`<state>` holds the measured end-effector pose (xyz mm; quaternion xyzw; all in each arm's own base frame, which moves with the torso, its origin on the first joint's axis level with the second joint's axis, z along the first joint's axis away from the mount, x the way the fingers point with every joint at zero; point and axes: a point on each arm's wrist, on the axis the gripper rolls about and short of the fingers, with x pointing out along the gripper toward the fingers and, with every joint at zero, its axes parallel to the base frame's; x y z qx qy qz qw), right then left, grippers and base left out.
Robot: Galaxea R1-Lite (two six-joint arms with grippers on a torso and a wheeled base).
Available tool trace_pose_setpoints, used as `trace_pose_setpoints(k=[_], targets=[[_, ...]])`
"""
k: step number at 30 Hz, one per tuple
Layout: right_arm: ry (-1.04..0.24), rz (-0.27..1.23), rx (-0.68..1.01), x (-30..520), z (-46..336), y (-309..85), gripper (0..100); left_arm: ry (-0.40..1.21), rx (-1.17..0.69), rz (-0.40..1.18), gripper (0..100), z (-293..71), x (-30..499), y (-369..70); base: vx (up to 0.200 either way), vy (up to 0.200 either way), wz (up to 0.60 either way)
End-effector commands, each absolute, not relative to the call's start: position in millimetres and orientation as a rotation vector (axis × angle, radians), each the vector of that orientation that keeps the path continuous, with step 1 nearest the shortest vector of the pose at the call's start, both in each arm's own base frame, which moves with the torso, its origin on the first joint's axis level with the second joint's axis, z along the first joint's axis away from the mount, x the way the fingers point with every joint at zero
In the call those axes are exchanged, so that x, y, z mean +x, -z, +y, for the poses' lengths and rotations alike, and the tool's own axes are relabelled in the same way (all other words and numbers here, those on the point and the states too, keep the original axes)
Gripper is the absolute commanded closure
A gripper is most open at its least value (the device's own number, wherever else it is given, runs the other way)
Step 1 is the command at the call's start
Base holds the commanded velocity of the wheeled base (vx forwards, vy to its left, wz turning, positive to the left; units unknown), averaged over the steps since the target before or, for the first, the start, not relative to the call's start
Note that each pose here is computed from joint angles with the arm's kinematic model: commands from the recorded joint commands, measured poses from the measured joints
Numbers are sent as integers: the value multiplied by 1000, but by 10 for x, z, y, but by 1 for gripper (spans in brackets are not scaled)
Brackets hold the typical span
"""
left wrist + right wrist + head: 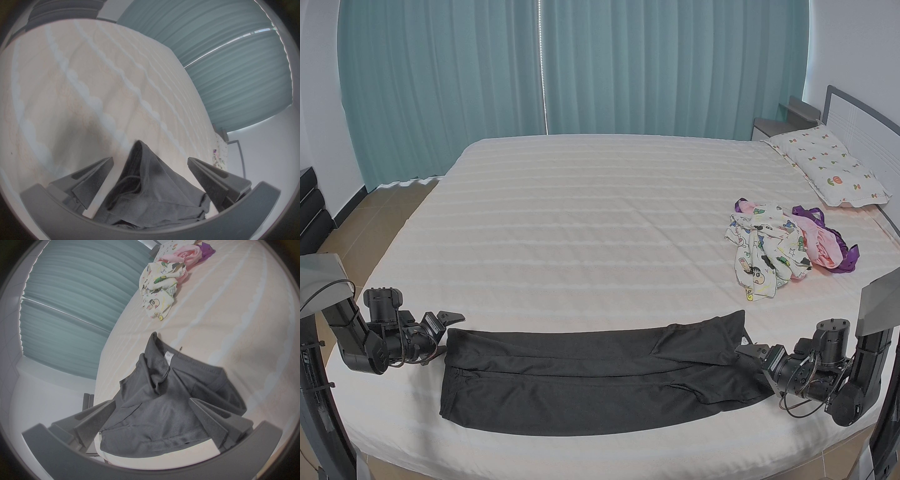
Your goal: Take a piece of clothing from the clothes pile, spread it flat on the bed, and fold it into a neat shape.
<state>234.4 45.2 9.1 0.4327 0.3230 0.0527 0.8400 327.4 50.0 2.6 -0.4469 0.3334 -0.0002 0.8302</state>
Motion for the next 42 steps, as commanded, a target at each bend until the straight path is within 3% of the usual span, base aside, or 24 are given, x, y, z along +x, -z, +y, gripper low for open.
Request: trace_pose_setpoints(k=[1,12,18,23,24,42], targets=[[-132,712,928,2343,549,-57,0,10,-1002,715,0,543,3243,-39,0,0,0],[-119,695,1081,2588,651,25,0,18,-1035,721,0,558,3216,-36,0,0,0],[-138,688,1076,2670,724,62,0,18,-1035,721,0,559,3220,-33,0,0,0],[-80,652,1049,2768,818,180,0,18,-1035,721,0,559,3221,-29,0,0,0],[-74,650,1048,2771,818,187,100,19,-1034,722,0,554,3221,-29,0,0,0],[28,574,1016,2697,735,147,100,18,-1035,721,0,559,3223,-30,0,0,0]])
